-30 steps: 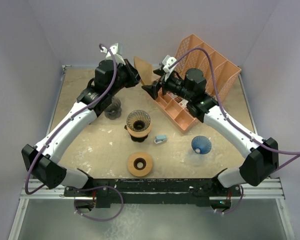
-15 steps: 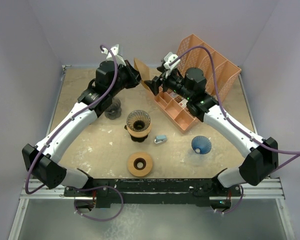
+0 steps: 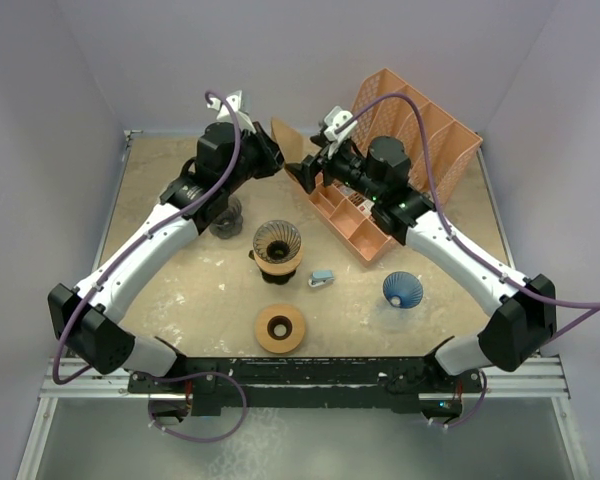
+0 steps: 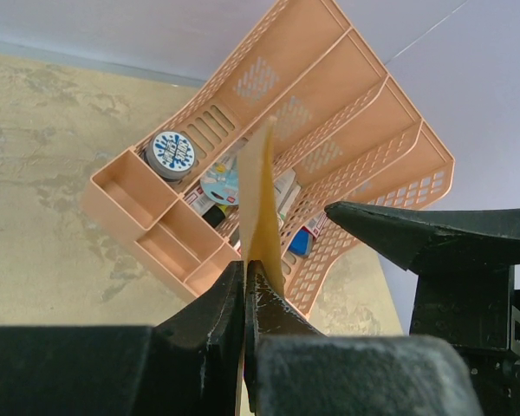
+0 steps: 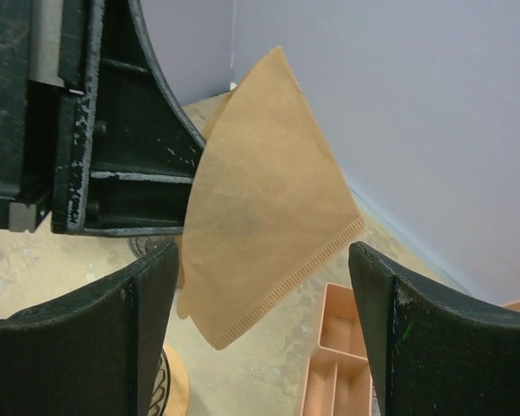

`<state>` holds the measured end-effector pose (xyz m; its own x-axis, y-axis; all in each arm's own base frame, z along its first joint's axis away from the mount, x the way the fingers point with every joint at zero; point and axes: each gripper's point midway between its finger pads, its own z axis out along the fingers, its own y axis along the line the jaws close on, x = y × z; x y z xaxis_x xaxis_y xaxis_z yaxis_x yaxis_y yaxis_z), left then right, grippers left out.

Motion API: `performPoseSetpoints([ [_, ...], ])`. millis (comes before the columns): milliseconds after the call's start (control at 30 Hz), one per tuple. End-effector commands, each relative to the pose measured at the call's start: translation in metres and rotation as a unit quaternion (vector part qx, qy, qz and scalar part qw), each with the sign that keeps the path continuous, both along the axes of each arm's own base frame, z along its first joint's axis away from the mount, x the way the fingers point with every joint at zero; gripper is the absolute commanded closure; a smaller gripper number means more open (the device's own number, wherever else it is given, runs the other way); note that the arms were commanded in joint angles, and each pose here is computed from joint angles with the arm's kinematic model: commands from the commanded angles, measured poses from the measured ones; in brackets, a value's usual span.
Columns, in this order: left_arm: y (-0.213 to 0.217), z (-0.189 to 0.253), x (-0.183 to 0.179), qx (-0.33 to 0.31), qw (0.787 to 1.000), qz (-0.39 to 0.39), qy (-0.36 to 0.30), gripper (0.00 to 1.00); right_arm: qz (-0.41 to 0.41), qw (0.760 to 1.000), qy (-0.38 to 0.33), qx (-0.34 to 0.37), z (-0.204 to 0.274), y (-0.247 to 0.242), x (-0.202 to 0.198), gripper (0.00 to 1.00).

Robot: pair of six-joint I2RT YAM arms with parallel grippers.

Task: Place the coffee filter in the dripper
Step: Pick up the coffee filter from the coffee filter holder.

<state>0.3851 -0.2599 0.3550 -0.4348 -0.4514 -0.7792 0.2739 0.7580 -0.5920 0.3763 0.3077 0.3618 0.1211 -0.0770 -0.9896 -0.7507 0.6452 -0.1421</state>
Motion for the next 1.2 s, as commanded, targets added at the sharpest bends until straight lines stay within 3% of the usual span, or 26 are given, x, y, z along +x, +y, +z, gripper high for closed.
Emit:
performPoseSetpoints([
  [0,-0.004,0.026,0.002,-0.022,0.999,0.002,-0.032,1.00,0.013,0.999,-0.033,0.014,0.027,0.006,-0.005,0.19],
  [700,-0.004,0.027,-0.001,-0.023,0.999,0.000,-0.036,1.00,-0.038,0.999,-0.032,0.016,0.029,-0.006,0.007,0.28],
  [1167,0.001,0.028,0.001,-0.018,0.999,0.012,-0.040,1.00,-0.056,0.998,-0.030,0.022,0.032,-0.011,0.009,0.28],
])
